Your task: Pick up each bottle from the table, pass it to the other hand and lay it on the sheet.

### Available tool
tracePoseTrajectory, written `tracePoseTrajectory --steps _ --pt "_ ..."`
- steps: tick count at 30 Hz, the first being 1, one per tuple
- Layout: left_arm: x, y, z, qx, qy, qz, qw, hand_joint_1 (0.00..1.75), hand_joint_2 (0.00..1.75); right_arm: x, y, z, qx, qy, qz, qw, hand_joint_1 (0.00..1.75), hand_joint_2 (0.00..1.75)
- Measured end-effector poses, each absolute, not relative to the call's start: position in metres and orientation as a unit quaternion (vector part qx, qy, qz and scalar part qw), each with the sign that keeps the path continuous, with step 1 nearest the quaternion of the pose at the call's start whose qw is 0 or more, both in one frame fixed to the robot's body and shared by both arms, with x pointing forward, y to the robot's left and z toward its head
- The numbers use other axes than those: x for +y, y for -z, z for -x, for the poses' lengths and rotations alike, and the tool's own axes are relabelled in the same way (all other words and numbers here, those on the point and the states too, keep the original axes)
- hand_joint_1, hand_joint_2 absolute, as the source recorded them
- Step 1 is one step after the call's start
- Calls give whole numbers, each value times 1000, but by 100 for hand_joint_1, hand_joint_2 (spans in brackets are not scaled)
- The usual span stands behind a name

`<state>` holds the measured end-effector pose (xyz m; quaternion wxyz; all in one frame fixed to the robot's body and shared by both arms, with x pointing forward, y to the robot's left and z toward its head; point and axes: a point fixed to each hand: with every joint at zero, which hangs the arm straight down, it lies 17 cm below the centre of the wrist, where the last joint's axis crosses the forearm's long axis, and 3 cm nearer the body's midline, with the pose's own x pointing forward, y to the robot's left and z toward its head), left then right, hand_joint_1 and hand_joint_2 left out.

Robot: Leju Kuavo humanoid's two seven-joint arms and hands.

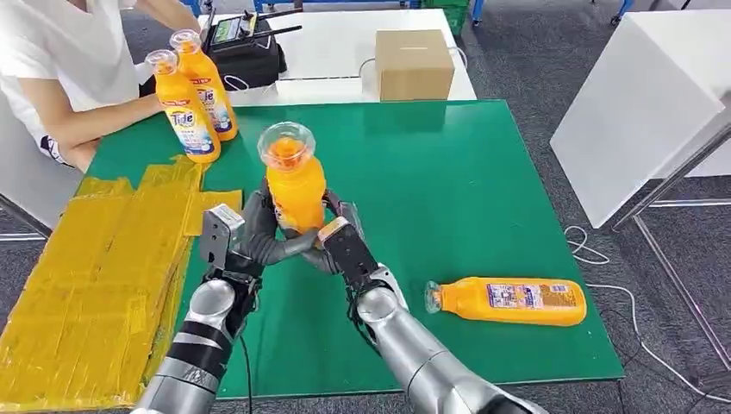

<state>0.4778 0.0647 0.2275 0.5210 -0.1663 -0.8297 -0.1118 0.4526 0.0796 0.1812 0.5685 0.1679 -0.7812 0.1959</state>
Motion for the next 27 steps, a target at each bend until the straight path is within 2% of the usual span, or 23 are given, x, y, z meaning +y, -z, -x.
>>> tracePoseTrajectory --steps 20,21,22,27 --pt "67 -218 -478 -824 113 166 530 0 175 86 -165 -449 -770 -236 -158 571 175 175" --pt "68 -217 -479 -823 107 166 532 26 175 87 -163 -449 -769 -242 -153 572 175 175" --pt "70 -216 -479 -823 100 169 534 112 175 87 -162 -449 -768 -248 -148 571 175 175" --pt "82 -210 -478 -818 62 178 543 112 175 90 -156 -447 -766 -266 -140 569 175 175"
